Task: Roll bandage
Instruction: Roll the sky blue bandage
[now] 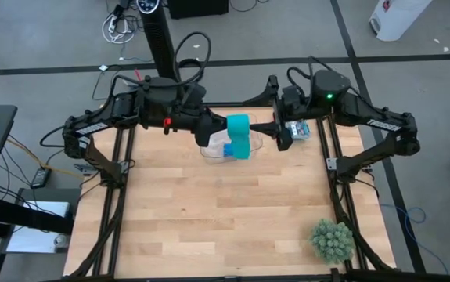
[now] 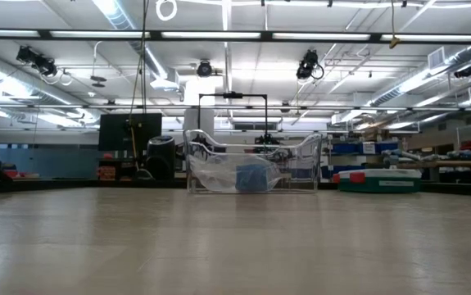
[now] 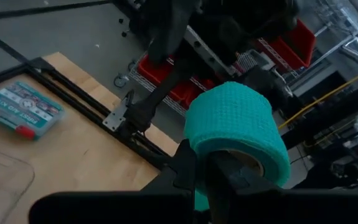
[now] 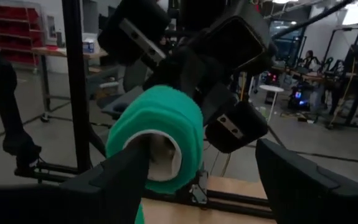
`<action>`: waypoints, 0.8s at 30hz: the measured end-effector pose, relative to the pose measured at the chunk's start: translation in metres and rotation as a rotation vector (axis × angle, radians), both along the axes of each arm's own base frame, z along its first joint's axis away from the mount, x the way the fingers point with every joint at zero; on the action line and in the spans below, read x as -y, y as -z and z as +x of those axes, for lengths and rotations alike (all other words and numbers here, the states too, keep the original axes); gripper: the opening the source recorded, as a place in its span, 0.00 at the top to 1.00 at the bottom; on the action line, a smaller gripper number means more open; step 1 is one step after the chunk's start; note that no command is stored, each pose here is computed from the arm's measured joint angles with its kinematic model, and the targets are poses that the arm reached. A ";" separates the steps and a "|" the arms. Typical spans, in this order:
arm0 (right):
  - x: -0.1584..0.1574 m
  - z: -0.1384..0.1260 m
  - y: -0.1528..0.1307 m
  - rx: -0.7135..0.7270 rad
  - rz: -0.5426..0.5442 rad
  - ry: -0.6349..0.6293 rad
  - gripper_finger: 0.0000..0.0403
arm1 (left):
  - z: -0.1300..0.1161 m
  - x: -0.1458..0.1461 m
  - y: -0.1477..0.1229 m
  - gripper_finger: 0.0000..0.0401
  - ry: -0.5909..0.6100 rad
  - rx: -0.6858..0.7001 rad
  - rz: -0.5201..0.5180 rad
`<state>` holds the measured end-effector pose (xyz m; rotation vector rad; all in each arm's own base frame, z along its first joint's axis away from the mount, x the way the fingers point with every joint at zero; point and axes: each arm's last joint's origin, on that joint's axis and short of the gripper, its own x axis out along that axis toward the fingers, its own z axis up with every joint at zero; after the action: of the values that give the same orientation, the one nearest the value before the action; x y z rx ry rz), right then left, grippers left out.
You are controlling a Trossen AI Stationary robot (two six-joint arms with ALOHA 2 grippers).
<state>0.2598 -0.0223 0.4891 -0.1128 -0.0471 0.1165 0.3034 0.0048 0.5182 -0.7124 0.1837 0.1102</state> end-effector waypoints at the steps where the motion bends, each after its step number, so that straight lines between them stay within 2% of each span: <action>1: -0.001 0.001 0.001 -0.004 -0.006 0.000 0.31 | 0.000 0.000 0.001 0.94 -0.002 -0.006 -0.012; 5: -0.003 0.006 0.000 0.032 -0.028 0.010 0.35 | -0.001 0.000 0.000 0.94 -0.014 -0.002 -0.085; 8: -0.003 0.010 0.000 0.043 -0.027 0.010 0.44 | -0.001 0.000 0.000 0.94 -0.025 -0.001 -0.137; 11: -0.003 0.011 0.001 0.040 -0.026 -0.009 0.59 | -0.001 0.000 0.001 0.94 -0.037 -0.009 -0.185; 17: -0.005 0.012 0.002 0.032 -0.025 -0.083 0.95 | -0.001 0.000 0.001 0.93 -0.048 -0.006 -0.259; 20: -0.005 0.012 0.002 0.024 0.020 -0.089 0.97 | -0.001 0.000 0.001 0.92 -0.051 -0.004 -0.237; 24: -0.002 0.009 0.001 0.023 0.069 -0.123 0.99 | -0.002 0.000 -0.002 0.87 -0.055 0.023 -0.151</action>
<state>0.2693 -0.0200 0.4885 -0.0423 -0.0809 0.2365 0.3016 0.0053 0.5206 -0.8686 0.1520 0.1417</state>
